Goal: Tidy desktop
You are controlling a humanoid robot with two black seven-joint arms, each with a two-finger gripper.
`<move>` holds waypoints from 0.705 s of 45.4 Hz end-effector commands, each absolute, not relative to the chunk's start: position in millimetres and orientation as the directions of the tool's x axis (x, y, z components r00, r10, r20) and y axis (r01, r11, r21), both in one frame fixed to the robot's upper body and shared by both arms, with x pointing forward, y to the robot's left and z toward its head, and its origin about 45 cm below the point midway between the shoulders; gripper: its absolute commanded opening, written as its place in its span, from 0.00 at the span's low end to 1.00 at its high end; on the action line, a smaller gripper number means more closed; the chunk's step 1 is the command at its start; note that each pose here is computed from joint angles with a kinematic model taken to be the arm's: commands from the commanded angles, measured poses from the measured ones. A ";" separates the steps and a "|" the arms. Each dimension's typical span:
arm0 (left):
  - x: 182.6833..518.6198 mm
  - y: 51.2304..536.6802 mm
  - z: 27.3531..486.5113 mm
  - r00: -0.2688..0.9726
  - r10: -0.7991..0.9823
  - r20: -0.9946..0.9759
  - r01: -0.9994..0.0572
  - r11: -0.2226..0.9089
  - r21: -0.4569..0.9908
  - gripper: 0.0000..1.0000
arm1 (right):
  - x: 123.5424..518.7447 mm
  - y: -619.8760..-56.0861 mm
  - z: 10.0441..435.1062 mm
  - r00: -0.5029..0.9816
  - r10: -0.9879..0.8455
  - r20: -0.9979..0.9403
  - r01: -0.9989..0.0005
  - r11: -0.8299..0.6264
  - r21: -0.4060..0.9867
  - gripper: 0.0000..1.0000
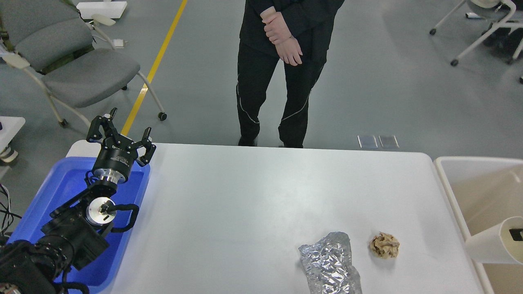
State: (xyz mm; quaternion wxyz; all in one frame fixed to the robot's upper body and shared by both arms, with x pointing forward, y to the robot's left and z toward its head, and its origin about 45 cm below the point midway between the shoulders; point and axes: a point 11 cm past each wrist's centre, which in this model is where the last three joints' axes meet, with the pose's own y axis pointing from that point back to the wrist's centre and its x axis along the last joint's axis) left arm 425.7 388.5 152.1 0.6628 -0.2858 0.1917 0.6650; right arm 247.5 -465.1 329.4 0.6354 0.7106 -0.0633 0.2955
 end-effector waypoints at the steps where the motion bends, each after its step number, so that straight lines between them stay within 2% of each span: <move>1: 425.6 388.5 152.0 0.042 0.772 -0.634 -0.991 -0.048 -0.124 1.00 | 272.4 -437.3 406.9 0.742 0.316 0.591 -0.549 -0.219 0.807 0.00; 16: 425.6 388.5 152.0 0.042 0.772 -0.634 -0.991 -0.048 -0.124 1.00 | 285.6 -421.5 422.4 0.693 0.349 0.631 -0.580 -0.250 0.775 0.00; 22: 426.1 388.3 152.7 0.043 0.772 -0.634 -0.991 -0.047 -0.125 1.00 | 293.6 -430.6 424.1 0.697 0.335 0.634 -0.597 -0.219 0.772 0.00; 27: 425.6 388.5 152.0 0.042 0.772 -0.634 -0.991 -0.048 -0.124 1.00 | 300.3 -458.6 421.1 0.735 0.233 0.637 -0.610 -0.183 0.771 0.00; 32: 425.6 388.5 152.0 0.042 0.772 -0.634 -0.991 -0.048 -0.124 1.00 | 303.4 -487.8 401.9 0.727 0.015 0.686 -0.665 -0.233 0.710 0.00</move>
